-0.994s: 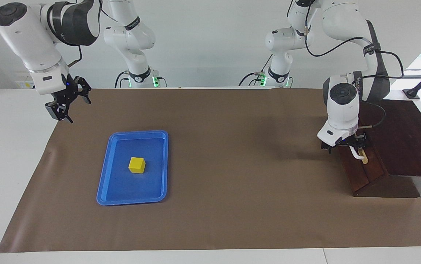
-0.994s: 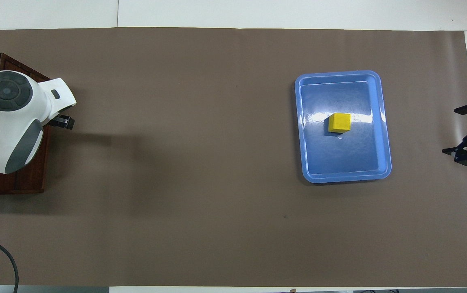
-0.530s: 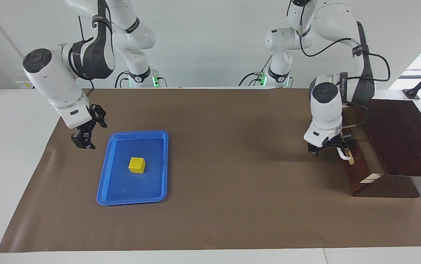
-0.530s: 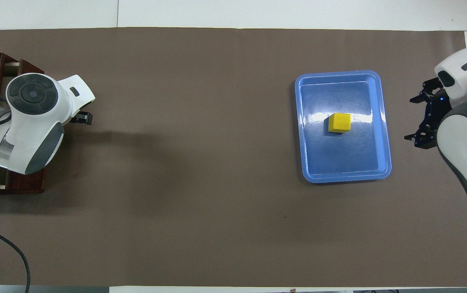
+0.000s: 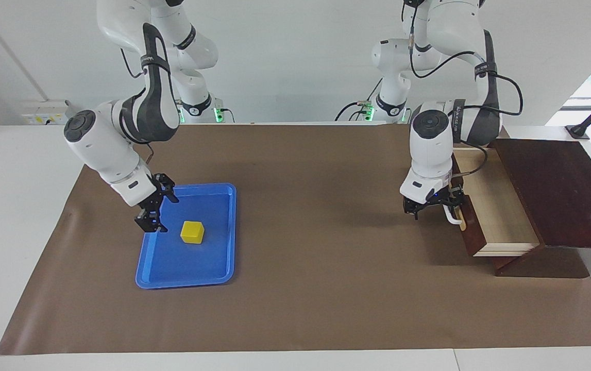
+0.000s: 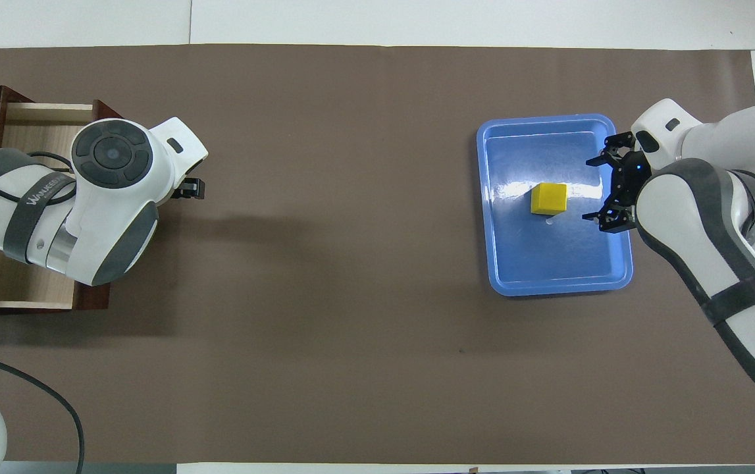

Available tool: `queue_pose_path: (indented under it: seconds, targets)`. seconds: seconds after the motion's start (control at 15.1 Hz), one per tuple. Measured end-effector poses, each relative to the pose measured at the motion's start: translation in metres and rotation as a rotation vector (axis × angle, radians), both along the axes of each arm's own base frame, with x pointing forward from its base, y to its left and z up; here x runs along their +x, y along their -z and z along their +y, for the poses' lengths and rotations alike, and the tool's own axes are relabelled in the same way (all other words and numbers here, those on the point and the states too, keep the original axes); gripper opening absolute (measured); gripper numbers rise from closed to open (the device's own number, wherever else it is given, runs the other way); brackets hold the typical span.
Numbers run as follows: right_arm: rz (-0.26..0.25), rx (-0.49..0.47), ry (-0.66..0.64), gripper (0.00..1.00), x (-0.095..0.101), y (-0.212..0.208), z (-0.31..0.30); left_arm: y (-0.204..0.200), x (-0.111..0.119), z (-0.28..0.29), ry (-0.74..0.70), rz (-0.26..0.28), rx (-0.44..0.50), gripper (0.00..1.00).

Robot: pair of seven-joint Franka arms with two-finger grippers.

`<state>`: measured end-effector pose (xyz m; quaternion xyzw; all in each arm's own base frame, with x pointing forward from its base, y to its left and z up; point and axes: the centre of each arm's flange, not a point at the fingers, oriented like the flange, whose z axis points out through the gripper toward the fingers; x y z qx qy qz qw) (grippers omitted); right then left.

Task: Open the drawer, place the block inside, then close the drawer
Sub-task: 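Move the right gripper over the yellow block while the left gripper withdraws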

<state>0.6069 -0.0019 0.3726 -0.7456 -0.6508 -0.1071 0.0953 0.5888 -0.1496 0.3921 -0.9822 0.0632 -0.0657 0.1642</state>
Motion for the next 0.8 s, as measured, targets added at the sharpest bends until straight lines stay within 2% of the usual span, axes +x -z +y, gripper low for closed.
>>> queue_pose_path:
  seconds: [0.13, 0.33, 0.53, 0.8]
  targets:
    - [0.012, 0.054, -0.009, 1.0, 0.001, 0.022, -0.011, -0.003, 0.0, -0.003, -0.005, 0.005, -0.003, 1.0]
    - [0.022, 0.08, -0.014, 1.0, 0.002, 0.038, -0.015, -0.004, 0.0, -0.002, -0.009, 0.006, -0.005, 1.0]
    - [0.0, 0.124, -0.054, 1.0, 0.003, 0.043, -0.012, -0.009, 0.002, -0.002, -0.028, 0.011, -0.015, 1.0]
    - [-0.013, 0.138, -0.089, 1.0, 0.004, 0.05, -0.012, -0.052, 0.012, -0.003, -0.141, 0.045, -0.115, 1.0]
